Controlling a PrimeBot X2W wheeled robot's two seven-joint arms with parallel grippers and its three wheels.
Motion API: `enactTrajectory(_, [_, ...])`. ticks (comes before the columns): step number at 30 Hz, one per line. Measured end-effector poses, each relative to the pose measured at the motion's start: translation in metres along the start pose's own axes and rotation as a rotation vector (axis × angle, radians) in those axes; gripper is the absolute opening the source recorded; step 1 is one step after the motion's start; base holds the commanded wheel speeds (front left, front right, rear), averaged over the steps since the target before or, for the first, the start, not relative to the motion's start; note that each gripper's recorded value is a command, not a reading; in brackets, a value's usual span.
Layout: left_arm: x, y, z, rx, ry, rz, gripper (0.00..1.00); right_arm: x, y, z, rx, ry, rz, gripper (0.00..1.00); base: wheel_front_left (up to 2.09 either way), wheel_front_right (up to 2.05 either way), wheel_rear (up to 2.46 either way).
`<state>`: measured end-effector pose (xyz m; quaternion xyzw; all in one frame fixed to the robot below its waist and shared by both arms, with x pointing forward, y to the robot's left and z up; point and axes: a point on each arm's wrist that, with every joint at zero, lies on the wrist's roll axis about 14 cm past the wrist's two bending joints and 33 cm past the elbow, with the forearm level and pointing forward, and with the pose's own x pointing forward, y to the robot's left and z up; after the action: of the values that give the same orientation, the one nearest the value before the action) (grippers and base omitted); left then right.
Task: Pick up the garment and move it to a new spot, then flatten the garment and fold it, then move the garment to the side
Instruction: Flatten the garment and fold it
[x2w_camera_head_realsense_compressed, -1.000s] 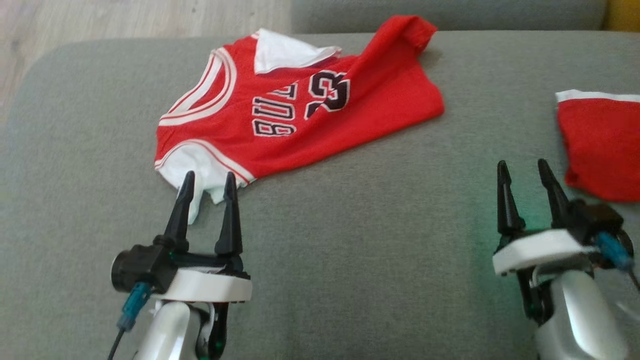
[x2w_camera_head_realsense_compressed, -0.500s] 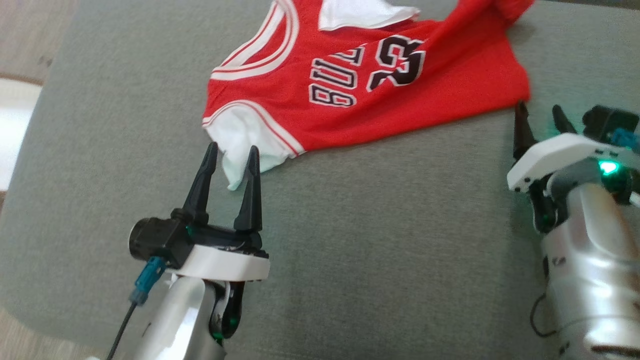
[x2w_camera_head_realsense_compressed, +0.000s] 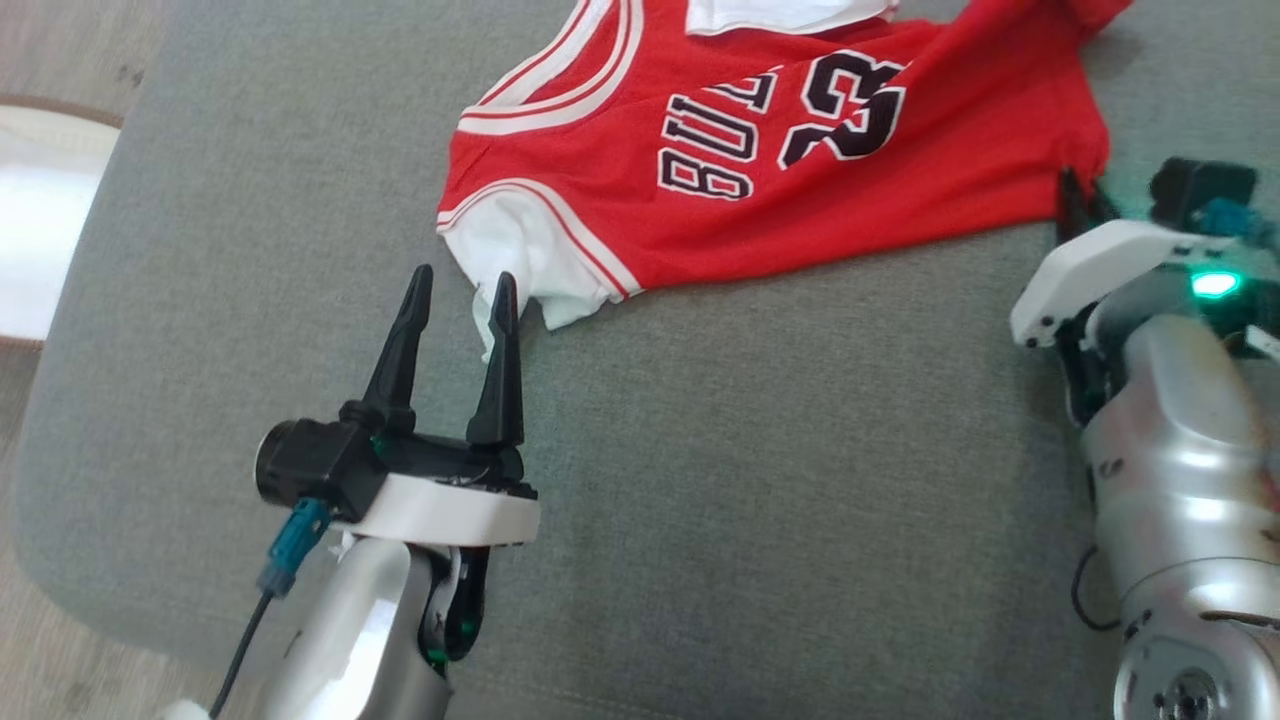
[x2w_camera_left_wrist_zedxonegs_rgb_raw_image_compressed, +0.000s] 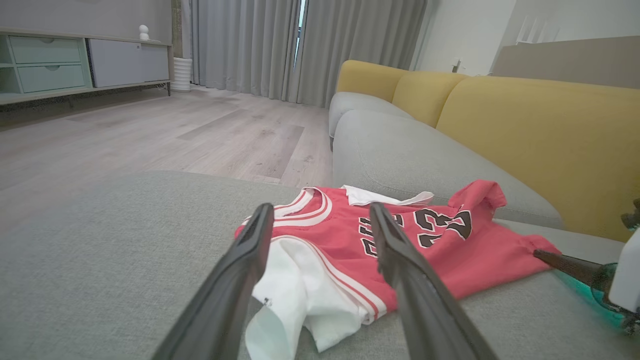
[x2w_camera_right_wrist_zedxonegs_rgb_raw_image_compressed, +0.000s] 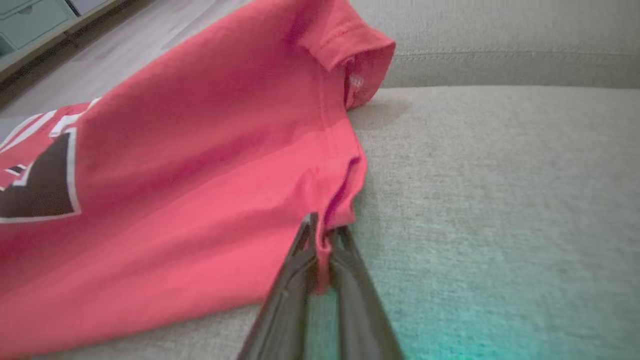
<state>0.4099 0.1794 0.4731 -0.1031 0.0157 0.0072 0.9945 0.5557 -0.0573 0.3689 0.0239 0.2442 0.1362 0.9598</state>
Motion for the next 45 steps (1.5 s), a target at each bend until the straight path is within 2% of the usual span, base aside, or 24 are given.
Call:
enactTrajectory(10, [-0.001, -0.022, 0.014, -0.008, -0.044, -0.062, 1.00, -0.035, -0.005, 0.039, -0.073, -0.189, 0.002, 0.00, 0.00, 0.00, 0.00])
enactTrajectory(14, [-0.007, -0.030, 0.017, -0.018, -0.054, -0.080, 1.00, -0.060, -0.014, 0.031, -0.062, -0.197, -0.018, 0.00, 0.00, 0.00, 0.00])
enactTrajectory(20, [-0.018, -0.049, 0.016, -0.013, -0.055, -0.132, 1.00, -0.104, -0.045, 0.014, -0.010, -0.220, -0.104, 0.00, 0.00, 0.00, 0.00])
enactTrajectory(29, [-0.020, -0.068, 0.023, 0.003, -0.079, -0.191, 1.00, -0.151, -0.076, -0.011, 0.035, -0.214, -0.204, 0.00, 0.00, 0.00, 0.00])
enactTrajectory(35, [-0.021, -0.062, 0.017, -0.005, -0.061, -0.174, 1.00, -0.144, -0.076, 0.013, -0.009, -0.212, -0.206, 0.00, 0.00, 0.00, 0.00])
enactTrajectory(40, [-0.021, -0.049, 0.012, 0.001, -0.045, -0.138, 1.00, -0.125, -0.072, -0.005, -0.072, -0.073, -0.201, 0.00, 0.00, 0.00, 0.00])
enactTrajectory(45, [-0.021, -0.038, 0.010, 0.011, -0.035, -0.109, 1.00, -0.099, -0.067, -0.008, -0.122, 0.018, -0.193, 0.00, 0.00, 0.00, 0.00])
